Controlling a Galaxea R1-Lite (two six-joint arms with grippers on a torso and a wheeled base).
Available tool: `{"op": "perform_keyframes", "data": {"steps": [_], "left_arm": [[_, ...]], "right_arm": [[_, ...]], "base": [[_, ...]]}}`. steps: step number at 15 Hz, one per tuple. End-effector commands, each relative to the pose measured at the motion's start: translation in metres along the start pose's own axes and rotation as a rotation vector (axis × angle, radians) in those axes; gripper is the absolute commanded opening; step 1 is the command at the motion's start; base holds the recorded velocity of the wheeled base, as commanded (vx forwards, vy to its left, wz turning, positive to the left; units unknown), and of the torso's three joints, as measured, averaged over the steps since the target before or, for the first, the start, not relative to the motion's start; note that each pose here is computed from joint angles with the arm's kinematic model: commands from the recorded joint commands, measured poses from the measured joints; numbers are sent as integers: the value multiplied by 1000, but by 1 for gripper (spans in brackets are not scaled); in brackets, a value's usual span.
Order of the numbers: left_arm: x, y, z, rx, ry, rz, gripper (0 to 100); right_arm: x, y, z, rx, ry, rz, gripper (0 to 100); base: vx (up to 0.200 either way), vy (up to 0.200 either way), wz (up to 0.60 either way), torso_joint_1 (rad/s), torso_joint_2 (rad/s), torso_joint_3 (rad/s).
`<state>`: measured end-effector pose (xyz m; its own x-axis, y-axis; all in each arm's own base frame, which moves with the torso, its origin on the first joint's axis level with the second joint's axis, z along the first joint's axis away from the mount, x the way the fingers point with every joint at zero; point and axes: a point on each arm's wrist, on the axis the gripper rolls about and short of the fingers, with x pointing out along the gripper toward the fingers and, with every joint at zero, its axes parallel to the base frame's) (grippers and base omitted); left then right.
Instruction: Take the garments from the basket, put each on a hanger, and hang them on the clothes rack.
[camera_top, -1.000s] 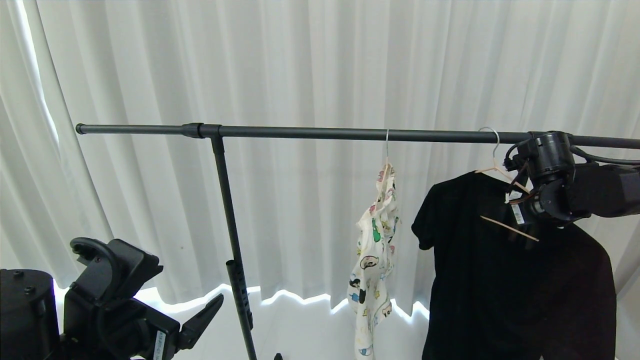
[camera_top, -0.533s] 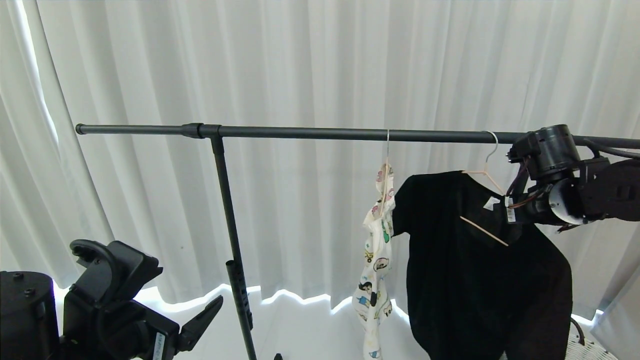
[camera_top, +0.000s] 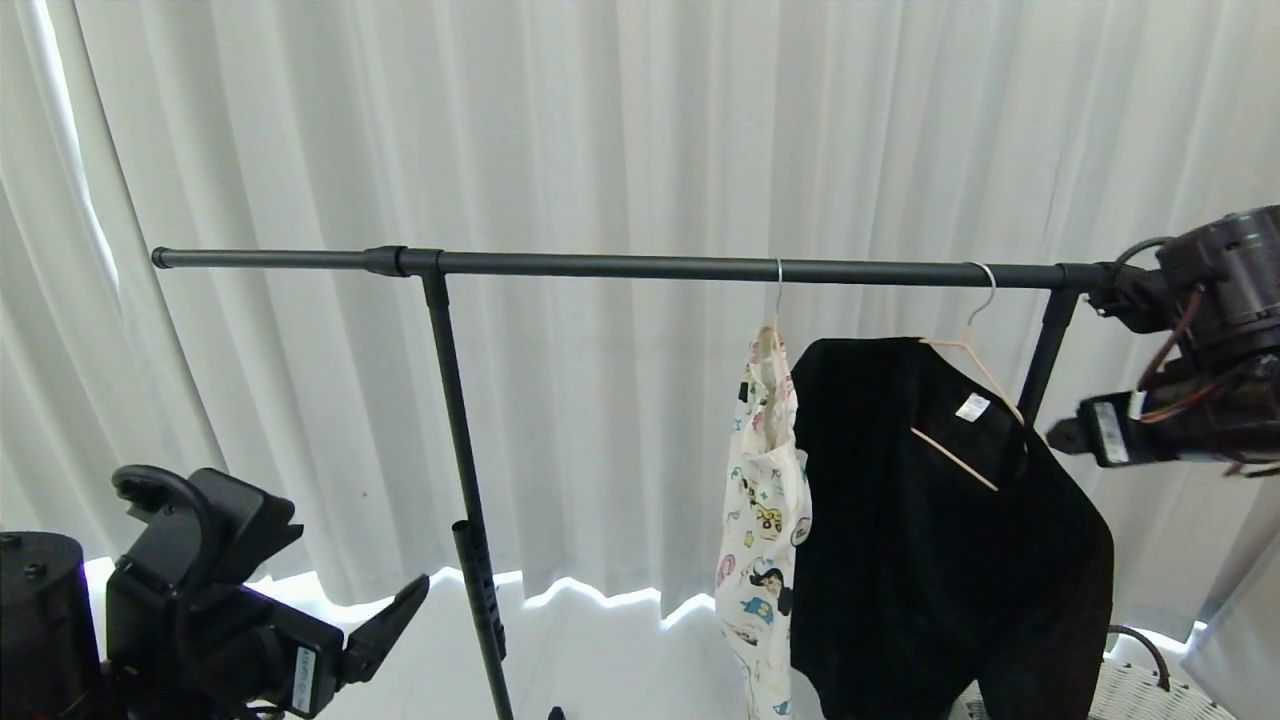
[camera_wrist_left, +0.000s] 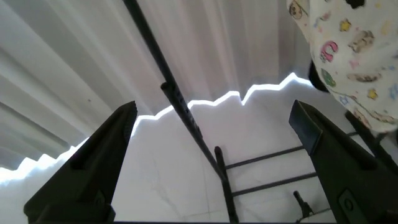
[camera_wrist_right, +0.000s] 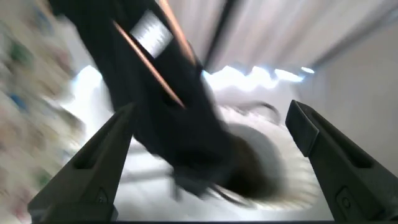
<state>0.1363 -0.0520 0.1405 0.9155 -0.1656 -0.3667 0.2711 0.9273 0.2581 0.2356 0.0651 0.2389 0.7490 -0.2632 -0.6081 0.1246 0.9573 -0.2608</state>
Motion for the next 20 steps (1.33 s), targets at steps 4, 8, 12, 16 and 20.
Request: {"op": "perform_keyframes", "data": {"steps": [4,8,12,16,20], "left_arm": [[4,38,13,-87,-15,230,100],[2,57,4,-129,34,368,100],[2,57,4,-131,39,381,100],[2,57,3,-132,40,381,100],[0,56,4,-131,32,379,100]], "right_arm": [[-46,-78,-20,-23,70,-199,100],[-42,-85,-23,-36,98,-239,100],[-40,-85,-17,-16,54,-244,100],[-40,-86,-15,-5,32,-246,100],[-40,-86,-14,1,18,-248,100]], "base": [[0,0,0,0,0,0],[0,0,0,0,0,0],[-200,0,0,11,6,2],[-200,0,0,-2,-2,4],[-200,0,0,2,6,1]]}}
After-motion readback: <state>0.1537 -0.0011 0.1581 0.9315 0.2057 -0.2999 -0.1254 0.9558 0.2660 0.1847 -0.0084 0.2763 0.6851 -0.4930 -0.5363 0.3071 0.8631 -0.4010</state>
